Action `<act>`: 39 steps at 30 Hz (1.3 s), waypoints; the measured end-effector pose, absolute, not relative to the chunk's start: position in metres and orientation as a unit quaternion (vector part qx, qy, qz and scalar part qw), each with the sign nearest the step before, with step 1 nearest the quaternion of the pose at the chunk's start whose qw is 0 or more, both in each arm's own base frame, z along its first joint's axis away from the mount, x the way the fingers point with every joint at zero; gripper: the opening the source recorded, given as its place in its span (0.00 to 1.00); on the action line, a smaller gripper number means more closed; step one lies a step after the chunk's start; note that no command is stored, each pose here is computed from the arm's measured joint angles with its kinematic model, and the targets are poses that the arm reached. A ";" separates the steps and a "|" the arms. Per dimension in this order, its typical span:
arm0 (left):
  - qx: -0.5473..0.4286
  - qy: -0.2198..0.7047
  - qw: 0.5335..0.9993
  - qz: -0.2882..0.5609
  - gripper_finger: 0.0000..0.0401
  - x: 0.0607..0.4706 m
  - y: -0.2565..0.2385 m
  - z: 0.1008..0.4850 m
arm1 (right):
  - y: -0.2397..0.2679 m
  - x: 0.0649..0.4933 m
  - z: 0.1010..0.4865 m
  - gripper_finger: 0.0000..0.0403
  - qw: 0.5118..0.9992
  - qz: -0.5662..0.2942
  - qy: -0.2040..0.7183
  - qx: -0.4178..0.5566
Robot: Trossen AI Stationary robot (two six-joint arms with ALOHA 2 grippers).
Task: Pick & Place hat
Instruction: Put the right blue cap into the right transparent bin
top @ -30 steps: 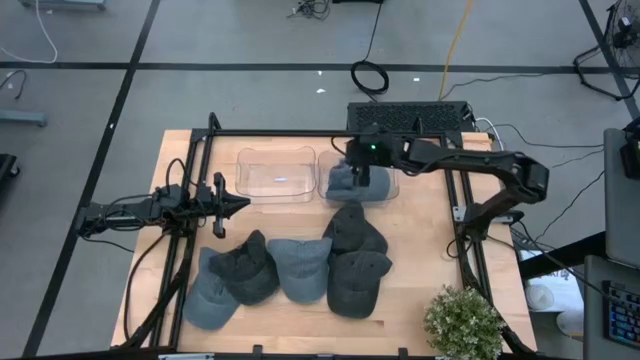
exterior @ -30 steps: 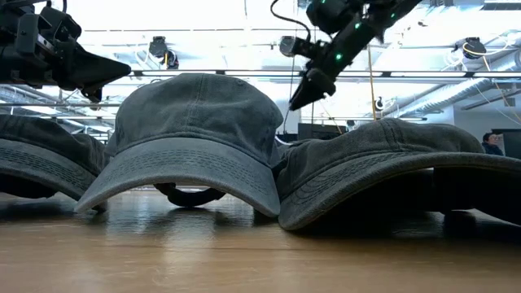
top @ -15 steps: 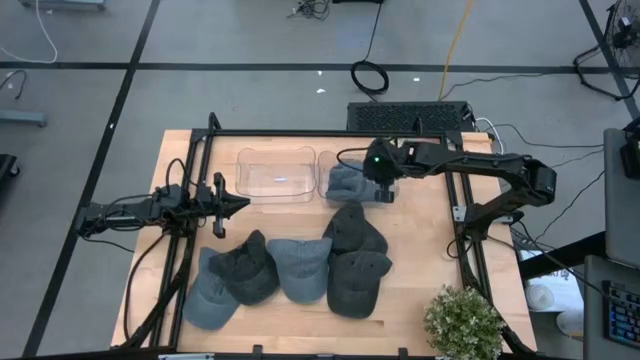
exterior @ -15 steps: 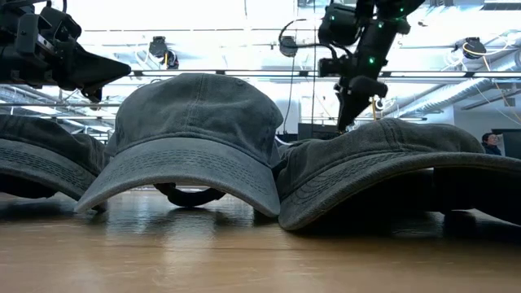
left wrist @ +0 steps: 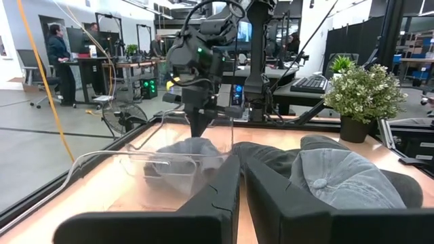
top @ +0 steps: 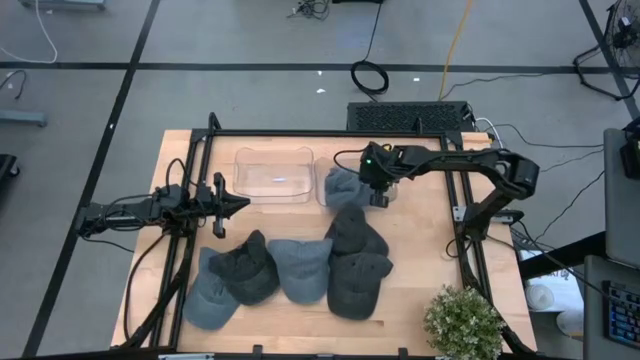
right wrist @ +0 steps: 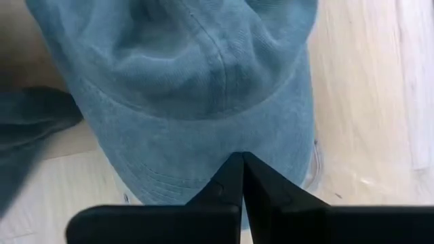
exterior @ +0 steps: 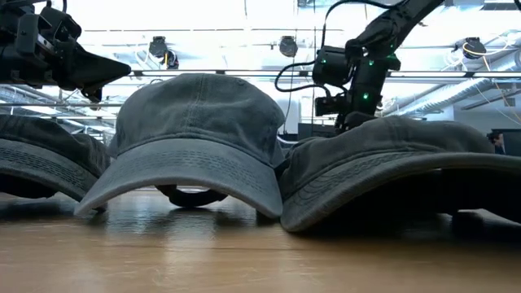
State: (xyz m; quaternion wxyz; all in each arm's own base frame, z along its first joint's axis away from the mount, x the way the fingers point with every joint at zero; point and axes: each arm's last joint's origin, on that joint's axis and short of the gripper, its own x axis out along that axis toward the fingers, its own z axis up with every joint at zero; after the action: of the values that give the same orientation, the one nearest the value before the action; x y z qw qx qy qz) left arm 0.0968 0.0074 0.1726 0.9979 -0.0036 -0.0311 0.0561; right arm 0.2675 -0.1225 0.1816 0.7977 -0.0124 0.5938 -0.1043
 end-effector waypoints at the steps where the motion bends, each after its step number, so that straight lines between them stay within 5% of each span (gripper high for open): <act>1: -0.004 -0.031 0.998 0.056 0.08 0.097 0.007 0.173 | -0.122 0.267 0.183 0.00 0.799 -0.107 0.592 -0.013; 16: -0.004 -0.031 0.998 0.056 0.08 0.097 0.007 0.173 | -0.097 0.258 0.257 0.00 0.879 -0.178 0.433 -0.087; 27: -0.004 -0.030 0.998 0.056 0.08 0.097 0.007 0.172 | -0.030 0.272 0.290 0.02 0.949 -0.067 0.296 -0.089; 39: -0.004 -0.031 0.998 0.056 0.08 0.097 0.007 0.173 | 0.016 0.277 0.288 0.01 0.959 0.020 0.283 -0.020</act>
State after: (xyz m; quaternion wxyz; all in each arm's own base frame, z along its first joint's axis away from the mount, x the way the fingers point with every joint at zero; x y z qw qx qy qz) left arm 0.0969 0.0073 0.1725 0.9980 -0.0036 -0.0309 0.0559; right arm 0.2772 0.0161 0.2883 0.9587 -0.0198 0.2829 0.0203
